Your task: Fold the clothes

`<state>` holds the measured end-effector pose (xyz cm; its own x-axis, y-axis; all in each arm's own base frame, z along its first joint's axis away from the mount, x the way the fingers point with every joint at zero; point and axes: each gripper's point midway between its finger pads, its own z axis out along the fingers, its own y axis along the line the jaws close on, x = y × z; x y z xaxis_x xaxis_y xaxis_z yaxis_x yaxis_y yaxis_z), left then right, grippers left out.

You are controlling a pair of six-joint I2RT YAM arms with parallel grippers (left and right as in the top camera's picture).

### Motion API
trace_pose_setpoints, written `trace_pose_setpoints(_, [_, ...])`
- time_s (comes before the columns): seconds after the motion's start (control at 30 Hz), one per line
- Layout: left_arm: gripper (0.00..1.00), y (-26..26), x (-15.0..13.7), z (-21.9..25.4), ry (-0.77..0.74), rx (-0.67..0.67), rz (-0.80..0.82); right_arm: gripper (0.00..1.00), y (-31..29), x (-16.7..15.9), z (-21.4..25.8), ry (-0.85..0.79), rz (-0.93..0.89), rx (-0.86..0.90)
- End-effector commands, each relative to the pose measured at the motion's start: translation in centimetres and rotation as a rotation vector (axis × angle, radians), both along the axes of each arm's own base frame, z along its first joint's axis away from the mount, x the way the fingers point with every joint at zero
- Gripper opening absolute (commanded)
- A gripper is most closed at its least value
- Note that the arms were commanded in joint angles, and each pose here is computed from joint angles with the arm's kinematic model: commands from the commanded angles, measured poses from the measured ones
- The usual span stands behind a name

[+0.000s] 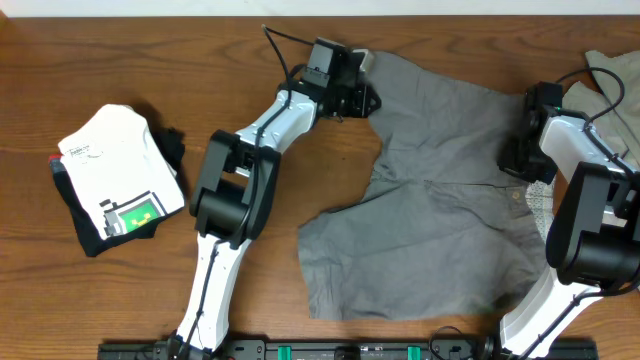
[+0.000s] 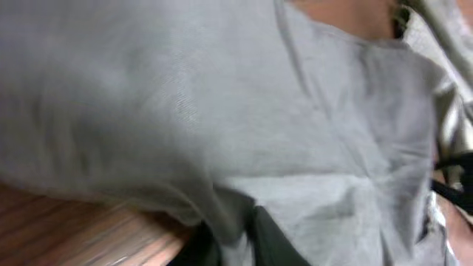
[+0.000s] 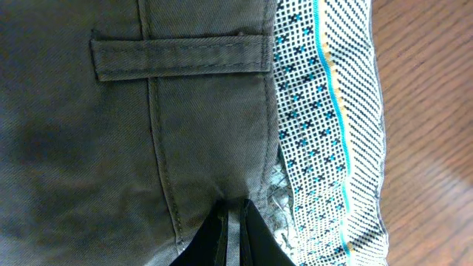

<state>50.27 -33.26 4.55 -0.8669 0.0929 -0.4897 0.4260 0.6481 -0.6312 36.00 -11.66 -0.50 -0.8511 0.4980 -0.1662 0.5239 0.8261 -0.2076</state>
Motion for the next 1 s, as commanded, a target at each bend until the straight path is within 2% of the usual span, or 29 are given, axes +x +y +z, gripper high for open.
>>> trace_pose_setpoints(0.0, [0.10, -0.4, -0.7, -0.5, 0.030, -0.030, -0.033, 0.07, 1.6, -4.4, -4.7, 0.182, -0.006, 0.063])
trace_pose_setpoints(0.03, [0.06, -0.4, -0.8, -0.5, 0.036, -0.028, -0.034, 0.07, 1.6, -4.4, -4.7, 0.182, -0.006, 0.063])
trace_pose_setpoints(0.17, [0.06, 1.3, -0.9, -0.3, 0.069, 0.033, 0.016, 0.07, 1.6, -4.4, -4.7, 0.181, -0.006, 0.063])
trace_pose_setpoints(0.3, [0.06, 6.5, -0.1, 0.7, 0.041, 0.294, 0.199, 0.07, 1.6, -4.4, -4.7, 0.181, -0.006, 0.063])
trace_pose_setpoints(0.37, [0.06, 9.8, 0.8, 3.2, -0.041, 0.446, 0.319, 0.07, 1.6, -4.4, -4.7, 0.181, -0.006, 0.063])
trace_pose_setpoints(0.43, [0.06, 11.1, 1.5, 6.0, -0.122, 0.503, 0.396, 0.07, 1.6, -4.4, -4.7, 0.182, -0.006, 0.063])
trace_pose_setpoints(0.57, [0.06, 10.6, 2.3, 11.3, -0.277, 0.497, 0.473, 0.07, 1.6, -4.5, -4.6, 0.186, -0.006, 0.064])
trace_pose_setpoints(0.7, [0.06, 8.4, 1.9, 11.3, -0.318, 0.499, 0.431, 0.07, 1.7, -4.8, -4.6, 0.200, -0.006, 0.066])
trace_pose_setpoints(0.83, [0.06, 8.9, 0.5, 8.3, -0.248, 0.587, 0.370, 0.07, 1.7, -5.0, -4.6, 0.206, -0.006, 0.068])
trace_pose_setpoints(0.93, [0.07, 10.9, 0.2, 6.1, -0.131, 0.599, 0.439, 0.07, 1.7, -4.9, -4.6, 0.202, -0.006, 0.067])
trace_pose_setpoints(0.97, [0.13, 11.2, 0.2, 5.6, -0.098, 0.581, 0.451, 0.07, 1.7, -4.9, -4.6, 0.202, -0.006, 0.067])
